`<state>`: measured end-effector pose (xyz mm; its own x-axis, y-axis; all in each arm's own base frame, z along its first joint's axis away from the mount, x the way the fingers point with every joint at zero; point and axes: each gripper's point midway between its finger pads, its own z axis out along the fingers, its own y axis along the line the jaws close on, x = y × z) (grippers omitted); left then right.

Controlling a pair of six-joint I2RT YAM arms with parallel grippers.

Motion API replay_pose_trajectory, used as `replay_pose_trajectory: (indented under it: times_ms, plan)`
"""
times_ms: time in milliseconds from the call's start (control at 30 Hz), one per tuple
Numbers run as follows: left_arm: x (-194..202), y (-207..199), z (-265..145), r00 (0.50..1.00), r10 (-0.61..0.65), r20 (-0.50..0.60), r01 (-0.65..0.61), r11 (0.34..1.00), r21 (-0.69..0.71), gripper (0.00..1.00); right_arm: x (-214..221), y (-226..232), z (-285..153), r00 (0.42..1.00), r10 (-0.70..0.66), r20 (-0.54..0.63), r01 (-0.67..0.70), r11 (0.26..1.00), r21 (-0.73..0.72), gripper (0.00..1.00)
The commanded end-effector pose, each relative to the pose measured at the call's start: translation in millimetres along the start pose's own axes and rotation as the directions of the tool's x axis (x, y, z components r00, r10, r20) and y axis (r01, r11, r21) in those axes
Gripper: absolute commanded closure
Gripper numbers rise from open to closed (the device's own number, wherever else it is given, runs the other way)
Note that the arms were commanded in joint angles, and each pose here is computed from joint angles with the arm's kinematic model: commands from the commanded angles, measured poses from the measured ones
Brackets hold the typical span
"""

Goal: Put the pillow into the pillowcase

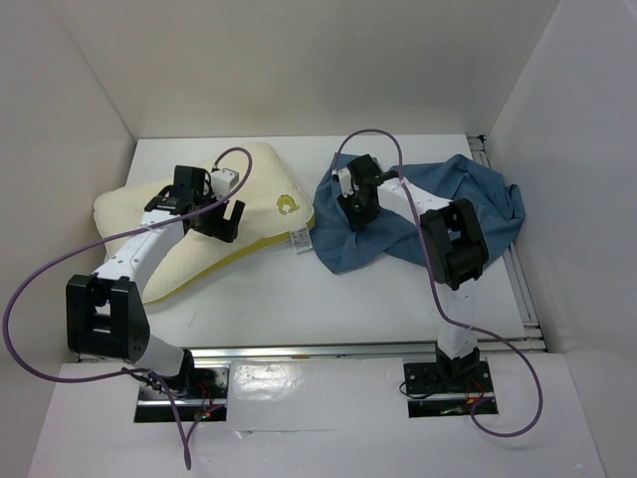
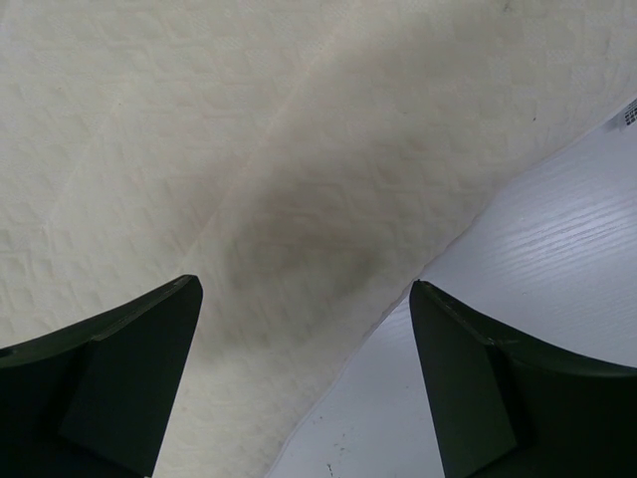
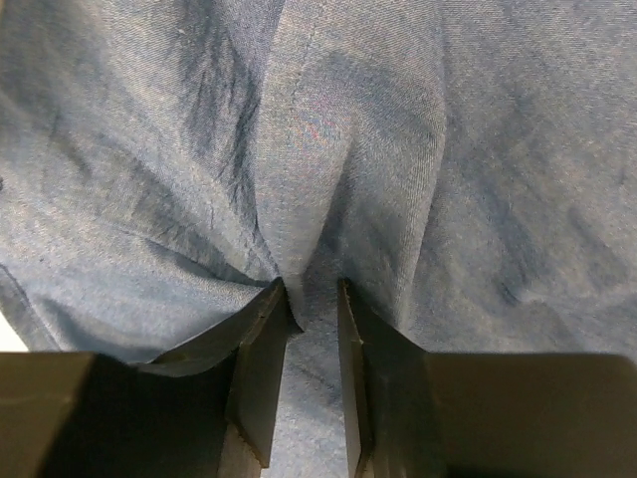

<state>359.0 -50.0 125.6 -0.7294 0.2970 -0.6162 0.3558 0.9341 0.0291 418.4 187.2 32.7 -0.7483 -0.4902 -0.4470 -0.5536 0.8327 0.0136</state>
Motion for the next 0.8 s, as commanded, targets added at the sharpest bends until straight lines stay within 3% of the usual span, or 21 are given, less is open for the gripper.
replay_pose_trajectory:
  times_ms: [0,300,333,433,500,600,767]
  plan:
    - [-20.0,3.2,-7.6,0.998,0.022,0.055,-0.022,1.000,-0.010,0.00,-18.4,-3.7,-0.5,0.998,0.016,0.053,-0.016,1.000,-0.002,0.66]
    - [-16.4,3.2,-2.2,0.999,0.020,0.037,-0.020,1.000,-0.005,0.00,-22.1,8.8,2.0,0.998,0.008,0.057,-0.006,1.000,-0.029,0.59]
    - [-16.4,3.2,-2.1,0.999,0.020,0.037,-0.020,1.000,-0.005,0.00,-22.1,8.8,2.0,0.998,0.008,0.057,-0.006,1.000,-0.029,0.61]
    - [-16.7,1.6,-2.0,0.999,0.020,0.039,-0.020,1.000,0.003,0.00,-19.7,8.8,5.5,0.999,0.009,0.048,-0.007,1.000,-0.031,0.81]
    - [-20.5,2.7,-3.5,0.998,0.030,0.048,-0.030,1.000,0.001,0.00,-23.4,8.0,4.1,0.998,-0.001,0.057,0.003,1.000,-0.029,1.00]
    - [-20.5,2.7,-3.5,0.998,0.030,0.048,-0.030,1.000,0.001,0.00,-27.3,5.8,-1.7,0.997,-0.015,0.071,0.016,1.000,-0.017,1.00]
    - [-23.8,-1.4,-6.0,0.995,0.071,0.067,-0.073,0.997,0.028,0.00,-47.1,-7.0,-51.0,0.983,-0.085,0.164,0.084,0.996,0.016,1.00]
